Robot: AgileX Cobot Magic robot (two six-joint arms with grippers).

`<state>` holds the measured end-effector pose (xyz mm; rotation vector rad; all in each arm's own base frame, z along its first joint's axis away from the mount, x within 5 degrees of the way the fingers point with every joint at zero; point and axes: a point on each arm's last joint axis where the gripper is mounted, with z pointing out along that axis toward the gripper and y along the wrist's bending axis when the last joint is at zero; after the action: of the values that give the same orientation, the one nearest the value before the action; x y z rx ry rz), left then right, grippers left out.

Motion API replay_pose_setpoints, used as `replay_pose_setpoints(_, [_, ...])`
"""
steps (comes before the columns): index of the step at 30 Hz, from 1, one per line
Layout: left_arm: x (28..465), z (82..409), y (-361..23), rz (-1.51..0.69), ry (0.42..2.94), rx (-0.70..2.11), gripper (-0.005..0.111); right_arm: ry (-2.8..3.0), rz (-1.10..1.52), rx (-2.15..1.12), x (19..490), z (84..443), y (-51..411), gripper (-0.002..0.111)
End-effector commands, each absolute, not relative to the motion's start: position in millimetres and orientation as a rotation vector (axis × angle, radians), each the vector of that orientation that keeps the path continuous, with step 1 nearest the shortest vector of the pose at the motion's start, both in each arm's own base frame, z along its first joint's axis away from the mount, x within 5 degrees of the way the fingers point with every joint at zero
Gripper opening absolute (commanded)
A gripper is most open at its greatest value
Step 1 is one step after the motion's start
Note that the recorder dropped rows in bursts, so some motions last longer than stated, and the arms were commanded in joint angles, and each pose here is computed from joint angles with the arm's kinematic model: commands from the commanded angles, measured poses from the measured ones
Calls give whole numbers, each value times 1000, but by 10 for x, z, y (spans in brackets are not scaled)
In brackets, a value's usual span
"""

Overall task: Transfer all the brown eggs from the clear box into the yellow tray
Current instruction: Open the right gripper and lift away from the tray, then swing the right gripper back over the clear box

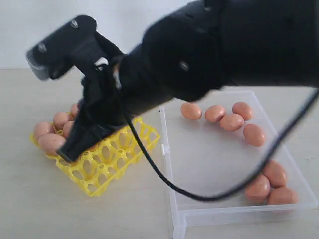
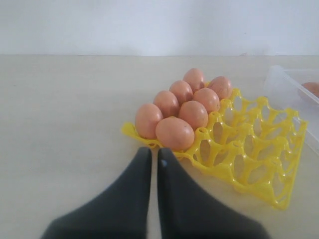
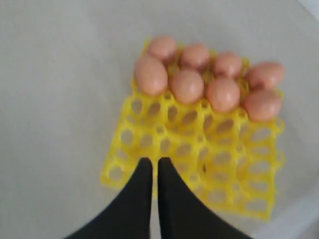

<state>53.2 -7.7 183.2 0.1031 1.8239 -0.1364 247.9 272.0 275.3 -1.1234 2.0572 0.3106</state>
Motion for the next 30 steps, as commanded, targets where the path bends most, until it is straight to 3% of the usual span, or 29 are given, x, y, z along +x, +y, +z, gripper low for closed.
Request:
replay_pose_setpoints(1, [530, 1828, -80, -143, 1820, 104, 4, 2229, 13, -1031, 2200, 2614, 2156, 0])
replay_pose_setpoints(5, [530, 1828, -80, -143, 1820, 104, 4, 2338, -388, -796, 2118, 2533, 1661, 0])
replay_pose_setpoints(9, [530, 1828, -80, -143, 1820, 104, 4, 2324, -547, -652, 2155, 2574, 1510, 0])
replay_pose_setpoints(13, [530, 1828, -80, -143, 1820, 104, 4, 2429, -537, -530, 2416, 2526, 1318, 13])
replay_pose_setpoints(16, [530, 1828, -80, -143, 1820, 104, 4, 2608, -531, -331, 2750, 2456, 1016, 29])
replay_pose_setpoints(20, [530, 1828, -80, -143, 1820, 104, 4, 2911, -316, -370, 3061, 2341, 823, 46])
replay_pose_setpoints(30, [530, 1828, -80, -143, 1820, 104, 4, 2921, -313, -430, 3578, 2115, 881, 49])
